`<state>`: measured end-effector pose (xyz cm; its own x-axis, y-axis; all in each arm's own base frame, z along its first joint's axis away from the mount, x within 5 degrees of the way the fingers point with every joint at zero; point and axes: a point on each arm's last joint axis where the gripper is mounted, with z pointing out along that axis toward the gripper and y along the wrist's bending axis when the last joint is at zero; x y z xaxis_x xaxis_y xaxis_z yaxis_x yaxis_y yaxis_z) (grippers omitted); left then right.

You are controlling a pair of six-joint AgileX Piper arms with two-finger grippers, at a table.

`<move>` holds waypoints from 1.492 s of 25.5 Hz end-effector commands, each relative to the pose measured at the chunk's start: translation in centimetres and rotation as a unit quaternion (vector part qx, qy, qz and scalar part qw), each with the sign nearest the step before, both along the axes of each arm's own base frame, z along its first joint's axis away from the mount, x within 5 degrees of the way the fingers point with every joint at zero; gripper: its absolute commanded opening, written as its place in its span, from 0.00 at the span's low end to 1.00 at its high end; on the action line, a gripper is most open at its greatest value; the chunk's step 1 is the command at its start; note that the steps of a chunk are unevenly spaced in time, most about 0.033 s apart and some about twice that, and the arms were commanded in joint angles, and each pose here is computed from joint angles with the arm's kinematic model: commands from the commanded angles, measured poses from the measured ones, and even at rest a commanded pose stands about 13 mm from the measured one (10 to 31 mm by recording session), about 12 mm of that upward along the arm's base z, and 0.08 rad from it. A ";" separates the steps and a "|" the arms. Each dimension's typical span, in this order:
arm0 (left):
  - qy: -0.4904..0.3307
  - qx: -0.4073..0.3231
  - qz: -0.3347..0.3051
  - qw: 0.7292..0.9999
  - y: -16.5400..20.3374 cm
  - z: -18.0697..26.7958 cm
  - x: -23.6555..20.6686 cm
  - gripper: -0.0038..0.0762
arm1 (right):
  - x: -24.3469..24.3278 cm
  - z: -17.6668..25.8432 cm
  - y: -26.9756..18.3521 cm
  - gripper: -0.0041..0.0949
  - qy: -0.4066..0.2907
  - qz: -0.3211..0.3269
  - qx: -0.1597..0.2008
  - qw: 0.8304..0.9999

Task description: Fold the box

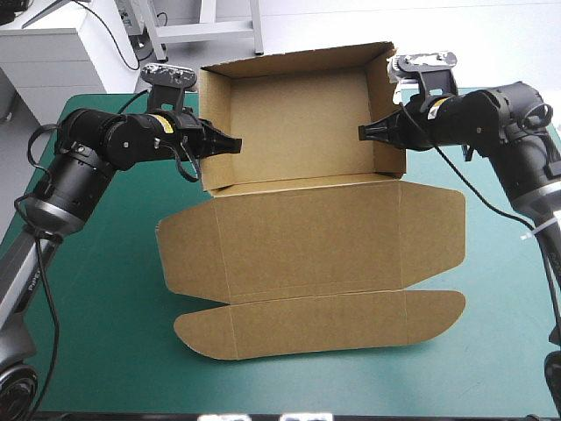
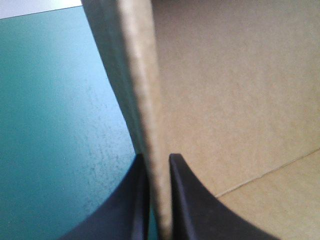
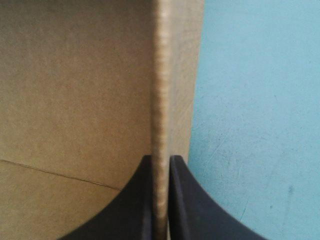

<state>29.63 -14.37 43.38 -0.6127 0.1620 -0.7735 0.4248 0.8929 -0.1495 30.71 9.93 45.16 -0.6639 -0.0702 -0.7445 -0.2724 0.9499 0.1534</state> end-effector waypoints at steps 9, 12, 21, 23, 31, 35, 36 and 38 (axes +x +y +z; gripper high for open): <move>0.082 0.034 -0.036 0.995 -2.0 -3.4 1.9 0.04 | 0.7 -2.3 0.7 0.03 0.093 0.032 -0.051 0.994; 0.144 0.065 -0.045 0.986 -2.6 -6.2 3.0 0.04 | 2.1 -4.4 1.4 0.03 0.133 0.039 -0.049 0.989; 0.212 0.097 -0.051 0.971 -3.2 -9.9 4.4 0.04 | 4.3 -7.4 2.1 0.03 0.176 0.038 -0.053 0.982; 0.222 0.107 -0.051 0.968 -3.2 -10.5 4.6 0.04 | 4.6 -8.0 2.2 0.03 0.185 0.035 -0.053 0.981; 0.253 0.148 -0.049 0.955 -3.0 -12.3 5.1 0.04 | 5.6 -10.0 2.5 0.03 0.212 0.030 -0.057 0.975; 0.258 0.150 -0.049 0.953 -3.1 -12.9 5.4 0.04 | 6.1 -11.3 2.8 0.03 0.232 0.025 -0.055 0.971; 0.258 0.154 -0.048 0.952 -3.1 -13.0 5.5 0.04 | 6.2 -11.7 2.8 0.03 0.238 0.025 -0.055 0.969; 0.260 0.158 -0.045 0.952 -3.0 -13.3 5.6 0.04 | 6.4 -12.6 2.9 0.03 0.251 0.024 -0.056 0.966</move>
